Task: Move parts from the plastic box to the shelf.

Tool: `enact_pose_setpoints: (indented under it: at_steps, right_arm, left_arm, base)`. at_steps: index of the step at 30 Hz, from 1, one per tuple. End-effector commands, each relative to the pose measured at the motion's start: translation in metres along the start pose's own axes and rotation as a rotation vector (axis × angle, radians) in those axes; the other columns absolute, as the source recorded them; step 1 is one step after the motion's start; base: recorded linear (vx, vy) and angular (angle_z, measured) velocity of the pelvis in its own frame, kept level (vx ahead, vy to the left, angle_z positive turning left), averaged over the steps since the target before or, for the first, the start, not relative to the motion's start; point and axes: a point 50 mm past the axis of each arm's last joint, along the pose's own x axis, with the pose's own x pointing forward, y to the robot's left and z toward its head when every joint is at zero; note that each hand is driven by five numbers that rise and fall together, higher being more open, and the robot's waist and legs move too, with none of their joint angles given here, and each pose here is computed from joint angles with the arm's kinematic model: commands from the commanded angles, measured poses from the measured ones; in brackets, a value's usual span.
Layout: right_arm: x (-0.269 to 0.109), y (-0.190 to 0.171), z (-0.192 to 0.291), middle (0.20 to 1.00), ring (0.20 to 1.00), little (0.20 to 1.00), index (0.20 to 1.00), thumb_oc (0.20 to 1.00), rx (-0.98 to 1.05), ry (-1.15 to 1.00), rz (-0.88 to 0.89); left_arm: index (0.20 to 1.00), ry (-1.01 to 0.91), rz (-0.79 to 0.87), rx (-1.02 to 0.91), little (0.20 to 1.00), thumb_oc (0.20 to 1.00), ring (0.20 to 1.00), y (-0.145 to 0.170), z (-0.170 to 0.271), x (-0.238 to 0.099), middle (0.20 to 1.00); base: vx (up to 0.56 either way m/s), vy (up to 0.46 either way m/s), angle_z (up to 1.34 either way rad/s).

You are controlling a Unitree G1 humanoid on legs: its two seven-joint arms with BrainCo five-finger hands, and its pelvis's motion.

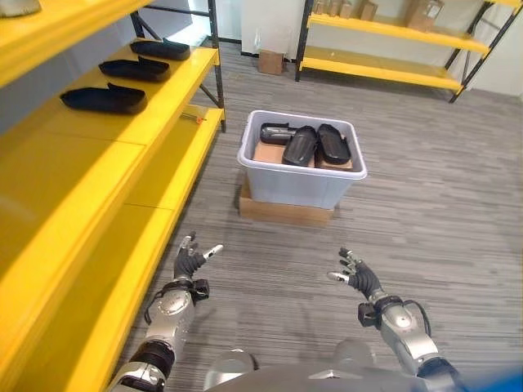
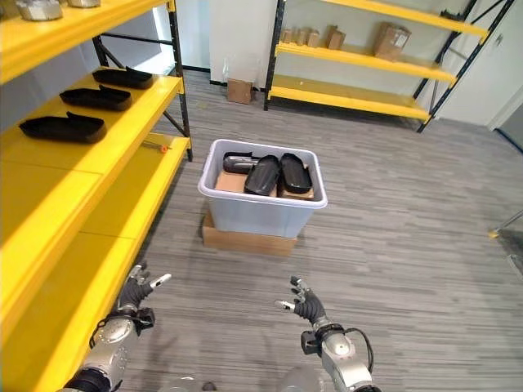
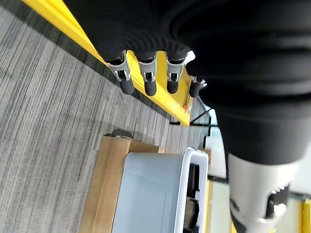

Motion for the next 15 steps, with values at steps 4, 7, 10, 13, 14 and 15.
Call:
enact_pose_setpoints:
  at_steps: [4, 7, 10, 13, 14, 15]
  right_arm:
    - [0.001, -0.041, 0.028, 1.000, 1.000, 1.000, 1.000, 1.000, 0.059, -0.155, -0.299]
    - [0.004, -0.044, 0.030, 1.000, 1.000, 1.000, 1.000, 1.000, 0.054, -0.146, -0.326]
    - [0.001, -0.051, 0.025, 1.000, 1.000, 1.000, 1.000, 1.000, 0.044, -0.123, -0.363]
    - [-0.005, -0.060, 0.016, 1.000, 1.000, 1.000, 1.000, 1.000, 0.064, -0.085, -0.420]
    - [-0.008, -0.064, 0.011, 1.000, 1.000, 1.000, 1.000, 1.000, 0.036, -0.059, -0.452]
    - [-0.010, -0.067, 0.006, 1.000, 1.000, 1.000, 1.000, 1.000, 0.030, -0.036, -0.485]
  left_arm:
    - [1.000, -0.124, -0.175, -0.048, 1.000, 1.000, 1.000, -0.051, 0.038, 0.011, 1.000]
    - [1.000, -0.133, -0.220, -0.044, 1.000, 1.000, 1.000, -0.055, 0.039, 0.008, 1.000]
    - [1.000, -0.136, -0.275, -0.033, 1.000, 1.000, 1.000, -0.052, 0.034, 0.000, 1.000]
    - [1.000, -0.124, -0.299, -0.038, 1.000, 1.000, 1.000, -0.054, 0.031, -0.004, 1.000]
    - [1.000, -0.108, -0.285, -0.056, 1.000, 1.000, 1.000, -0.053, 0.030, -0.003, 1.000]
    - [1.000, -0.097, -0.266, -0.061, 1.000, 1.000, 1.000, -0.052, 0.028, -0.003, 1.000]
  base:
    - [0.27, -0.140, 0.28]
    - [0.34, -0.188, 0.02]
    - [0.52, -0.245, -0.58]
    - [0.48, -0.156, 0.11]
    - [0.40, -0.081, 0.14]
    - [0.48, -0.095, -0.01]
